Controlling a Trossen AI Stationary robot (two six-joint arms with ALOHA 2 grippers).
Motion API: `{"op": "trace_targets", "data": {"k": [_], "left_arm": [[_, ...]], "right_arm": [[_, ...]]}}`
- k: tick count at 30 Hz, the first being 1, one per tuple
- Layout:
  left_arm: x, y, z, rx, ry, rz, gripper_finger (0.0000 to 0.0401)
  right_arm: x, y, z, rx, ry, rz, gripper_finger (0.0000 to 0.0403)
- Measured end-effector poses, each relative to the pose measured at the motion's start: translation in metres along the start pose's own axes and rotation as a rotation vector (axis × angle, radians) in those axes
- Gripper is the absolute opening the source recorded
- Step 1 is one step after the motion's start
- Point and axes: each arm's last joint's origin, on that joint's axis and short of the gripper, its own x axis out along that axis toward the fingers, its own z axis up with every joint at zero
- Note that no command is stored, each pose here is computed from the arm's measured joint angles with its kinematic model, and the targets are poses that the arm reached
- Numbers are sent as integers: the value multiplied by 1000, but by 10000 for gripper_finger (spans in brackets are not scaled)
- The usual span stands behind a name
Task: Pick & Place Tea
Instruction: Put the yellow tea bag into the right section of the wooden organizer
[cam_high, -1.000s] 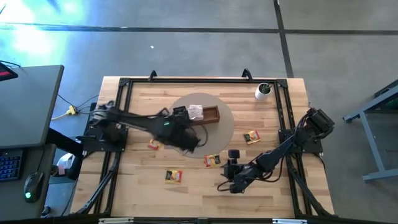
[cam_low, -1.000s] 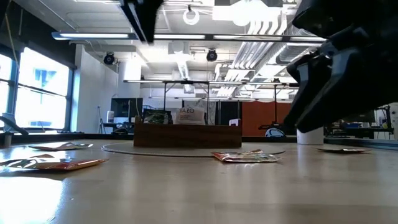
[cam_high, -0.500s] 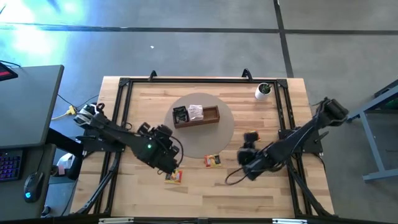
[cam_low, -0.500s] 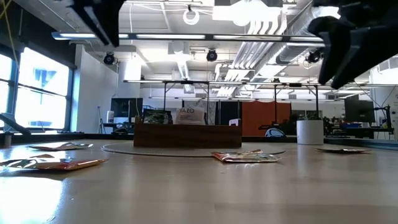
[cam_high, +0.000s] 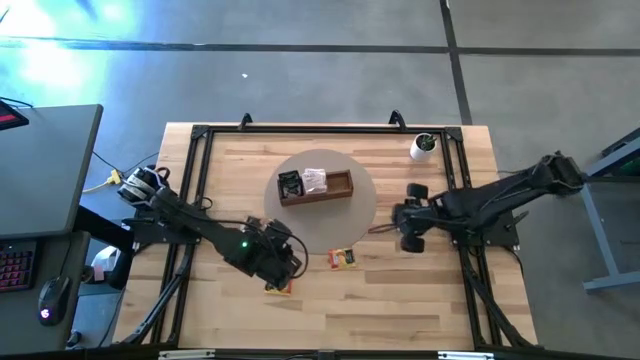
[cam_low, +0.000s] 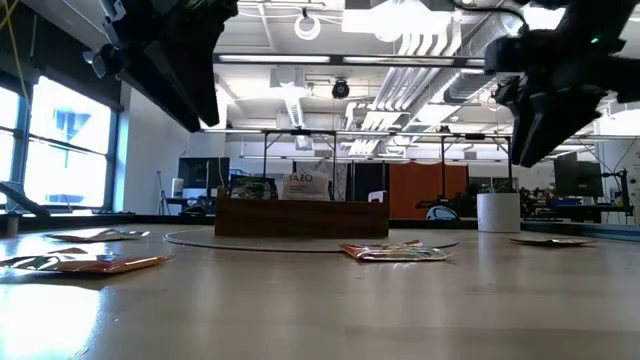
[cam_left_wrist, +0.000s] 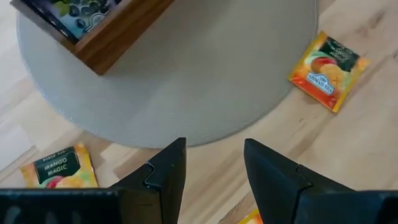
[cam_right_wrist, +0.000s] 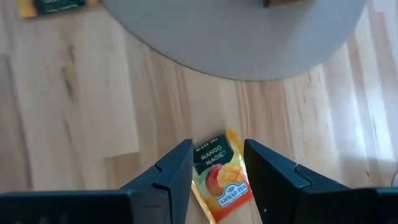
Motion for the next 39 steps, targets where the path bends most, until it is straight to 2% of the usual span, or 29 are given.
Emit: {"op": "trace_targets", "data": {"k": [3, 6, 12, 16, 20, 26, 32, 35, 37, 39], "left_arm": [[0, -2, 0, 14, -4, -14, 159], [0, -1, 0, 21, -3, -9, 159], [0, -1, 0, 32, -3, -8, 159], [0, -1, 0, 39, 1, -10, 159], [0, -1, 0, 39, 1, -10, 159], [0, -1, 0, 39, 1, -10, 159], [0, -2, 1, 33, -11, -15, 159], [0, -6, 3, 7, -38, -48, 159], [-1, -10, 5, -24, -68, -85, 159], [-1, -15, 7, -47, -86, -129, 159]], "right_arm": [[13, -10, 6, 85, 48, 33, 147], [31, -19, 6, 220, 174, 42, 145], [70, -33, 4, 360, 350, -89, 130], [87, -33, 1, 415, 466, -24, 120], [94, -27, 3, 432, 497, 80, 110], [85, -11, 17, 470, 406, 239, 97], [65, 10, 51, 462, 143, 417, 92], [50, 21, 64, 414, 37, 503, 91], [42, 25, 63, 350, 30, 451, 89], [38, 26, 56, 317, 77, 318, 84]]}}
